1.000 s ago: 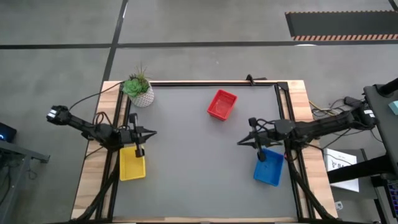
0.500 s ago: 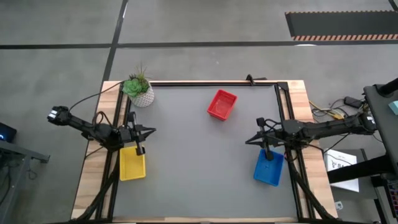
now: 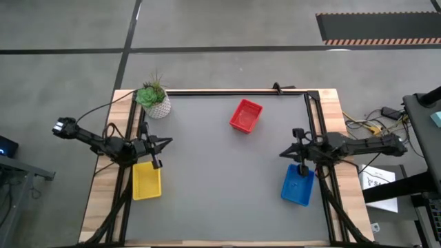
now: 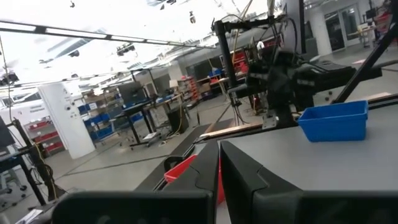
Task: Stack baskets by color
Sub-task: Return to Home Position
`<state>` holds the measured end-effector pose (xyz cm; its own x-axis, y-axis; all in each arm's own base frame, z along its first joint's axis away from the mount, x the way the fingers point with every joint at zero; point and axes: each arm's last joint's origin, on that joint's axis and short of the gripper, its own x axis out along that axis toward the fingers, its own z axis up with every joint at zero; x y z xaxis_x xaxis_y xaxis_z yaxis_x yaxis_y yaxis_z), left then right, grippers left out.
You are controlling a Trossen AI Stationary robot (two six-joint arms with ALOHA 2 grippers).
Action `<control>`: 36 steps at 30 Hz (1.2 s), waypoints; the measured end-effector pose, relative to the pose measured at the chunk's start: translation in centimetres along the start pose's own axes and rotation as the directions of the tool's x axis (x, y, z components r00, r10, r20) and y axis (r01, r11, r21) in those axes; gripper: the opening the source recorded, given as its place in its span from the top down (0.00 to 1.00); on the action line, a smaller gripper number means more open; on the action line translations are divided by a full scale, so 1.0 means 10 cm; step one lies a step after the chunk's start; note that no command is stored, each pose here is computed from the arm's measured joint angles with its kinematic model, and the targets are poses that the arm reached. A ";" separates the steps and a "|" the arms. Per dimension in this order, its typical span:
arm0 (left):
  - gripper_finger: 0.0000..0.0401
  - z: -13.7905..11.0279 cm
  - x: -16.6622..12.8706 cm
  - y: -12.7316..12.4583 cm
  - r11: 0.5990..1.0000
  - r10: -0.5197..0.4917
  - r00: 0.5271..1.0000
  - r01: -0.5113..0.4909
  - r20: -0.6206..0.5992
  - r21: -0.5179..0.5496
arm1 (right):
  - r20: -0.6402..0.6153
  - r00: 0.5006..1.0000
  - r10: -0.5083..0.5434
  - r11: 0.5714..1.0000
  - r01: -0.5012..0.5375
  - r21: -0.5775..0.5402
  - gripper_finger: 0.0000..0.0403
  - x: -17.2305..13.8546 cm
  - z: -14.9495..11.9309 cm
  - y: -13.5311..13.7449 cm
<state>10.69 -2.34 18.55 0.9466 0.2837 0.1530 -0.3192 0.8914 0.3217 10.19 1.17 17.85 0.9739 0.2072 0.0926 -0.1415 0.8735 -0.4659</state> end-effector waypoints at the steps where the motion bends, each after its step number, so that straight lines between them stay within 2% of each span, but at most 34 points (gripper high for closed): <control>1: 1.00 0.00 0.00 0.00 1.000 -0.001 1.000 0.001 -0.002 0.002 | 0.019 1.000 -0.010 1.000 0.010 0.006 0.98 -0.02 0.02 -0.01; 5: 1.00 -0.01 0.01 -0.01 1.000 -0.005 1.000 0.006 -0.011 0.010 | 0.090 0.995 -0.041 0.998 0.037 0.045 0.98 -0.07 0.10 -0.04; 16: 1.00 -0.04 0.02 -0.04 0.999 -0.017 0.999 0.018 -0.034 0.029 | 0.095 0.995 -0.040 0.997 0.033 0.075 0.98 -0.07 0.07 -0.03; 25: 1.00 -0.05 0.03 -0.05 0.999 -0.020 0.999 0.022 -0.041 0.035 | 0.021 1.000 -0.011 0.997 0.009 0.083 0.98 -0.05 0.01 0.00; 30: 1.00 -0.05 0.03 -0.05 0.999 -0.021 0.999 0.023 -0.041 0.035 | -0.012 1.000 0.005 0.987 -0.003 0.159 0.98 -0.04 -0.03 0.02; 36: 1.00 -0.04 0.03 -0.05 0.999 -0.021 0.999 0.022 -0.038 0.033 | -0.013 1.000 0.006 0.986 -0.004 0.169 0.98 -0.04 -0.03 0.02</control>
<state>11.14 -2.53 18.07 0.9540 0.2786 0.1106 -0.2998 0.8852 0.3557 9.84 1.14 17.48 0.9753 0.2065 0.0785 -0.1730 0.9347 -0.3106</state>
